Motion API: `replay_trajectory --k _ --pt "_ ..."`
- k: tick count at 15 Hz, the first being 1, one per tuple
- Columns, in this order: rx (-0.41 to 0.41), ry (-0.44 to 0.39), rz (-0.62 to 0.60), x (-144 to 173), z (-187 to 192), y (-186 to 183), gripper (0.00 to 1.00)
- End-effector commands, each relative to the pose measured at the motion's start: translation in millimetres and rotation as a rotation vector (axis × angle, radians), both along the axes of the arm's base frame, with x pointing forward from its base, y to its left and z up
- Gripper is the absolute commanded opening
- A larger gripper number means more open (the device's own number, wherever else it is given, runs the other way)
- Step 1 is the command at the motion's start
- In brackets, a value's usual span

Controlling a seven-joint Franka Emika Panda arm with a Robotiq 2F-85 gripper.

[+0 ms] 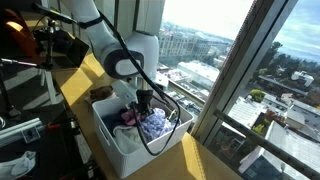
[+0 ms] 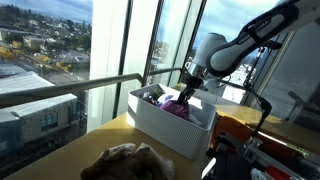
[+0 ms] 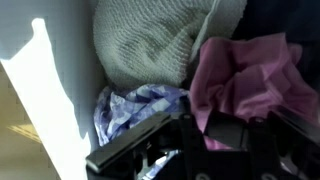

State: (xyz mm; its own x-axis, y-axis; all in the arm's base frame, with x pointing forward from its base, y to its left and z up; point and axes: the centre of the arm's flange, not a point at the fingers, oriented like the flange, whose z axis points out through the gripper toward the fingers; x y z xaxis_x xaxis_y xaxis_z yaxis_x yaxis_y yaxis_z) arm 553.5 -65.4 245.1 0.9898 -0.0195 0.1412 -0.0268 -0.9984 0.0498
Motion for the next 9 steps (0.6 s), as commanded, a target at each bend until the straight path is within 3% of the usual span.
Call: replay_trajectory --k 1,9 --pt "0.044 -0.06 0.02 -21 91 23 0.02" --pt "0.037 -0.281 0.166 -22 280 101 0.02"
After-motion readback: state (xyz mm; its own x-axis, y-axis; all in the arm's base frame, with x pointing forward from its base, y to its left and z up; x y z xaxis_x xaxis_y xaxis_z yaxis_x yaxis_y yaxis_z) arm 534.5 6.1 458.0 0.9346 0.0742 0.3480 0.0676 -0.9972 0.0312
